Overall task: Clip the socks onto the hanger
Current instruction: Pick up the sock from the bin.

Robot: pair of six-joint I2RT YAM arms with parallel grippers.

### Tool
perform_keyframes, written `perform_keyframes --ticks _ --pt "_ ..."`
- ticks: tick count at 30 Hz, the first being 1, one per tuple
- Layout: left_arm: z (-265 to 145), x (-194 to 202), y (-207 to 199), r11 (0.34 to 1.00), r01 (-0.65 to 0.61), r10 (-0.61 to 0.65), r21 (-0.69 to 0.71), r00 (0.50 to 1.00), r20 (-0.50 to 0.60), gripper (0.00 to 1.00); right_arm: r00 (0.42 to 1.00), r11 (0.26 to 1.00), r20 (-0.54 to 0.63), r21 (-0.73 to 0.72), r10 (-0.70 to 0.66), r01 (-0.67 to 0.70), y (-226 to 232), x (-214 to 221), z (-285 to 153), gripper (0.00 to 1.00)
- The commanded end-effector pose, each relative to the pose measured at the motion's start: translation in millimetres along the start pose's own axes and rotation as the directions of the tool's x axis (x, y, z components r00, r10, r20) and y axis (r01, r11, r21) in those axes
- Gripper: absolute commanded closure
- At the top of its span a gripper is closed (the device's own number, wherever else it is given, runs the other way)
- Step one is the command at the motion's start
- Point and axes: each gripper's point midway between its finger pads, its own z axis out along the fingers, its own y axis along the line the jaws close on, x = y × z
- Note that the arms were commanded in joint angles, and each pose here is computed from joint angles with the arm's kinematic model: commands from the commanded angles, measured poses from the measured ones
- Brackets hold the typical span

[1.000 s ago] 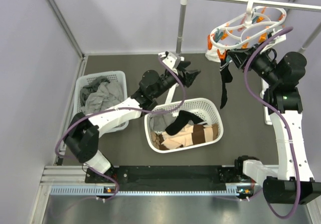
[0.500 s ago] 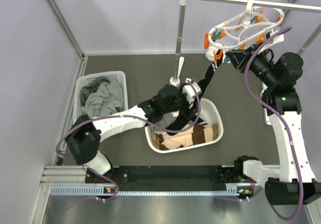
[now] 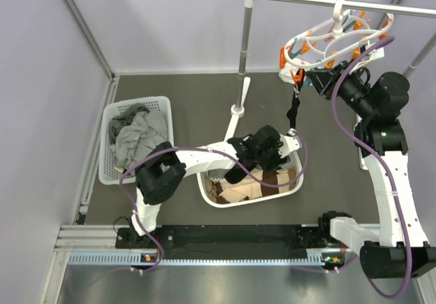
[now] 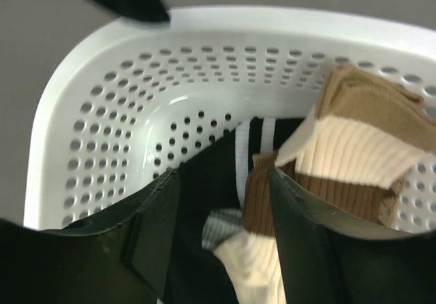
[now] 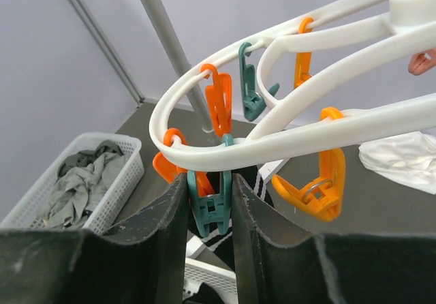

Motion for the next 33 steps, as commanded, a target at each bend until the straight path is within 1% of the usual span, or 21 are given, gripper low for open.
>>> perform_keyframes --ticks 1,2,5,8,9,11,13,15,16,18,19,20,21,23,24,26,27,29,30,32,33 --pt "21 1 6 0.999 -0.044 0.044 -0.012 0.999 -0.033 0.44 0.999 0.999 -0.023 -0.039 0.023 -0.024 10 9 -2 0.99" --pt "24 2 5 0.999 -0.043 0.042 -0.008 0.998 -0.046 0.48 1.0 0.999 -0.024 -0.038 0.018 -0.019 10 9 -2 0.99" --pt "39 19 8 0.999 -0.037 0.035 -0.022 0.995 -0.098 0.53 1.0 0.999 -0.025 -0.038 0.014 -0.015 10 9 -3 0.99" --pt "51 35 8 0.999 -0.028 0.023 -0.029 0.99 -0.141 0.55 0.999 0.999 -0.029 -0.038 0.015 -0.016 10 11 -3 0.99" --pt "54 47 11 0.998 -0.018 0.008 -0.056 0.984 -0.179 0.56 0.999 0.999 -0.032 -0.039 0.016 -0.017 9 12 -3 0.99" --pt "57 54 10 0.998 -0.01 -0.002 -0.056 0.979 -0.202 0.56 0.999 0.999 -0.033 -0.04 0.016 -0.017 10 13 -3 0.99" --pt "58 65 5 0.999 -0.004 -0.004 -0.035 0.972 -0.237 0.63 0.999 0.999 -0.033 -0.042 0.016 -0.017 10 13 -3 0.99" --pt "56 67 3 1.0 0.01 -0.017 -0.03 0.969 -0.247 0.71 0.999 0.999 -0.03 -0.041 0.011 -0.013 10 11 -3 0.99" --pt "54 67 2 0.999 0.015 -0.021 -0.029 0.968 -0.249 0.82 0.999 0.999 -0.03 -0.04 0.011 -0.013 10 11 -3 0.99" --pt "46 61 3 0.999 0.022 -0.03 -0.038 0.971 -0.238 0.96 1.0 0.999 -0.03 -0.04 0.01 -0.011 10 11 -3 0.99" --pt "43 58 4 0.999 0.025 -0.035 -0.045 0.972 -0.232 1.0 1.0 0.999 -0.029 -0.043 0.009 -0.01 10 10 -3 0.99" --pt "39 55 6 0.998 0.032 -0.044 -0.058 0.974 -0.223 1.0 1.0 0.999 -0.03 -0.041 0.01 -0.011 10 11 -2 0.99" --pt "30 41 9 0.997 0.037 -0.049 -0.069 0.981 -0.188 1.0 0.999 0.999 -0.032 -0.044 0.011 -0.012 10 11 -2 0.99" --pt "19 27 14 0.994 0.058 -0.071 -0.097 0.988 -0.139 1.0 0.999 0.999 -0.034 -0.043 0.011 -0.013 10 11 -2 0.99" --pt "5 8 18 0.991 0.069 -0.079 -0.114 0.993 -0.087 1.0 0.999 0.999 -0.032 -0.042 0.009 -0.01 10 11 -2 0.99" --pt "-9 -6 21 0.986 0.102 -0.107 -0.132 0.994 -0.03 1.0 1.0 0.999 -0.031 -0.039 0.006 -0.007 10 9 -3 0.99" --pt "-25 -29 29 0.981 0.121 -0.114 -0.15 0.992 0.054 1.0 1.0 0.999 -0.027 -0.037 0.003 -0.004 10 8 -3 0.99" --pt "-38 -38 31 0.975 0.159 -0.143 -0.157 0.984 0.109 1.0 1.0 0.999 -0.027 -0.039 -0.001 0.0 11 7 -4 0.99" --pt "-51 -56 36 0.971 0.174 -0.145 -0.165 0.974 0.173 1.0 1.0 0.999 -0.029 -0.035 -0.002 0.0 10 7 -4 0.99" --pt "-62 -64 40 0.963 0.205 -0.165 -0.173 0.962 0.218 1.0 1.0 0.999 -0.026 -0.038 -0.002 0.001 11 6 -4 0.99" --pt "-74 -77 45 0.958 0.221 -0.168 -0.181 0.948 0.269 1.0 1.0 0.999 -0.025 -0.036 -0.002 0.001 11 5 -5 0.99"
